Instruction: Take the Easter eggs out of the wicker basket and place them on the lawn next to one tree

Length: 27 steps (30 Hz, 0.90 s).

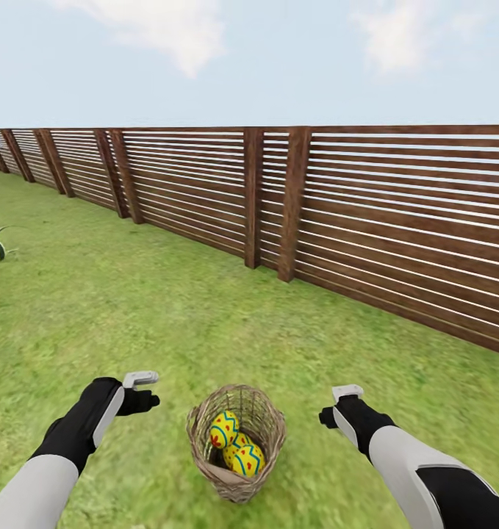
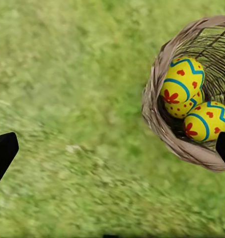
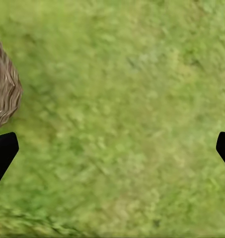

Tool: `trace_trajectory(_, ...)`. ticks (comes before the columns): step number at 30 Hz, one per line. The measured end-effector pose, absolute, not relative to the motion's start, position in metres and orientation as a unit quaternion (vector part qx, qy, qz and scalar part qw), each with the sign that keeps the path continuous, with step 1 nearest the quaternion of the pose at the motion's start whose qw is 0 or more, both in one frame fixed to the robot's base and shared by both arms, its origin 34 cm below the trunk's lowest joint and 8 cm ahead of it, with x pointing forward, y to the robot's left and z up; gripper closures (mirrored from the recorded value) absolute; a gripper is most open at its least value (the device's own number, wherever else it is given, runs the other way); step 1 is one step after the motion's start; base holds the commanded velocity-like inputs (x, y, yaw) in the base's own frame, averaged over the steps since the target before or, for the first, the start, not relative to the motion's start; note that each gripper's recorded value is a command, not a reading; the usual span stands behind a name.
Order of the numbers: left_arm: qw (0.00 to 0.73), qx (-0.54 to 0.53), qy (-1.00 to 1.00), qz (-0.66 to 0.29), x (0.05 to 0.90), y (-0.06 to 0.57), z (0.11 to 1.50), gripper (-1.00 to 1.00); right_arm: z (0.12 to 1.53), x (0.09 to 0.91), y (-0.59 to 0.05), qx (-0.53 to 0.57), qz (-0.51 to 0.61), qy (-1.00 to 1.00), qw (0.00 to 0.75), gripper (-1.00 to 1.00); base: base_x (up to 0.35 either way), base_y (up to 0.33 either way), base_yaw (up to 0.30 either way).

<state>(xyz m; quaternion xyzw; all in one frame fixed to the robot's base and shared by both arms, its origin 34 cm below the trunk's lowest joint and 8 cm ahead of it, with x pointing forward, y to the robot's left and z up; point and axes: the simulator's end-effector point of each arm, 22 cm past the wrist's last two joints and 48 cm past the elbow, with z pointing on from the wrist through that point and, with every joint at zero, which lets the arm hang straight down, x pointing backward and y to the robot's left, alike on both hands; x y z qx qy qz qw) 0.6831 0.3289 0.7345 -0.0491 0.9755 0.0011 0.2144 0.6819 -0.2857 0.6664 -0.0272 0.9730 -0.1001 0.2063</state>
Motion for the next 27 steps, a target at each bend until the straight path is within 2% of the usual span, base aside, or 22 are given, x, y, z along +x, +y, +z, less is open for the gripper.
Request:
trace_trajectory(7, 0.214, -0.049, 0.976, 0.000, 0.6828, 0.3279, 0.7347, -1.00, 0.6675, 0.6820, -0.2860, -0.027, -0.100, 0.973, 0.207, -1.00, 0.035, 0.002, -0.234)
trace_trajectory(17, 0.201, -0.050, 0.978, -0.006, 0.6749, 0.3208, 0.7267, -1.00, 0.6708, 0.6830, -0.2860, -0.026, -0.100, 0.972, 0.209, -1.00, 0.286, 0.009, -0.273)
trace_trajectory(21, 0.202, -0.050, 0.978, -0.006, 0.6750, 0.3213, 0.7272, -1.00, 0.6711, 0.6829, -0.2859, -0.026, -0.100, 0.972, 0.209, -1.00, 0.290, 0.000, -0.084)
trace_trajectory(27, 0.202, -0.052, 0.978, -0.005, 0.6755, 0.3233, 0.7275, -1.00, 0.6705, 0.6828, -0.2851, -0.027, -0.100, 0.973, 0.208, -1.00, 0.058, 0.000, -0.011)
